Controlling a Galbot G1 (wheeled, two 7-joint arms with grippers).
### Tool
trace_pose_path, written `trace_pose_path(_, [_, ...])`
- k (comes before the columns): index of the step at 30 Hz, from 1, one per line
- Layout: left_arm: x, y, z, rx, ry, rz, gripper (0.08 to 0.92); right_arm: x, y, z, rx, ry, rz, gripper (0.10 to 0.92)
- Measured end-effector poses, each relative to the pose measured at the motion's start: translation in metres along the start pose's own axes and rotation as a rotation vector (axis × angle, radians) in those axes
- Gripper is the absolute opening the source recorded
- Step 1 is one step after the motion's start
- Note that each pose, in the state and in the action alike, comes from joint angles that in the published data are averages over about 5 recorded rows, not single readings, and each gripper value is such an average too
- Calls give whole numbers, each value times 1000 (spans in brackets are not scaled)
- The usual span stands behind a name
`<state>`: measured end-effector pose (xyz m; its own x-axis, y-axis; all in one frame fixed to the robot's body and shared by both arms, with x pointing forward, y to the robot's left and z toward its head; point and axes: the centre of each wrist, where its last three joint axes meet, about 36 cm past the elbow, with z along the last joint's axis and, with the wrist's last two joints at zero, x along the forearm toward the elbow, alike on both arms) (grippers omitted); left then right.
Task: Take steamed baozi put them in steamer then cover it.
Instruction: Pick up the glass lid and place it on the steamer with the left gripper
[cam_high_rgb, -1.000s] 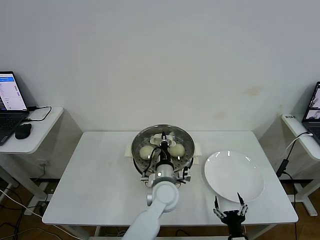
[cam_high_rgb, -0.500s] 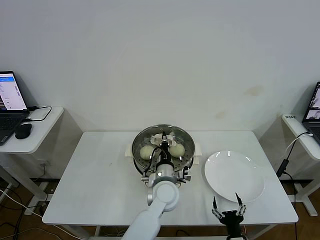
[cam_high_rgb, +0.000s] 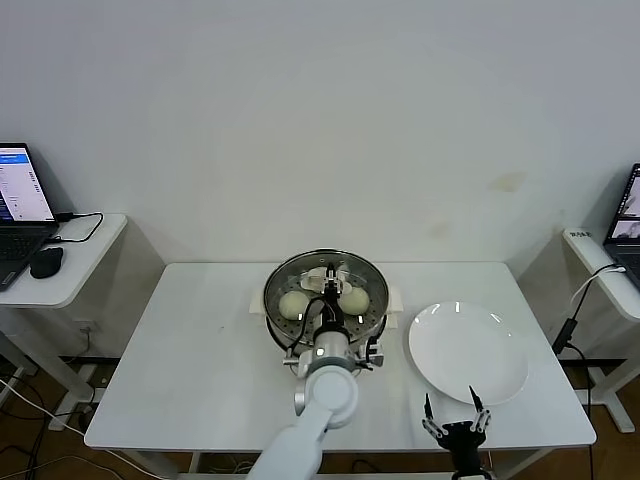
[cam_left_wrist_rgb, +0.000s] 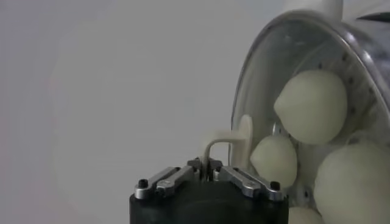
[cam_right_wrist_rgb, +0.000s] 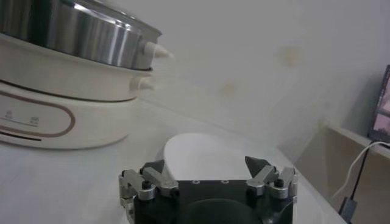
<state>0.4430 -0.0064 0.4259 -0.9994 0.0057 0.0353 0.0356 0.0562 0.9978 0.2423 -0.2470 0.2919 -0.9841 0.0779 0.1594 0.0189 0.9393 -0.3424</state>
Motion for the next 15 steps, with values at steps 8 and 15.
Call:
trace_pose_path(8, [16, 9, 1, 44, -10, -11, 529, 2, -2, 0, 2, 1, -1, 823])
trace_pose_path(15, [42, 23, 7, 132, -16, -24, 728, 3, -4, 1, 4, 3, -4, 822])
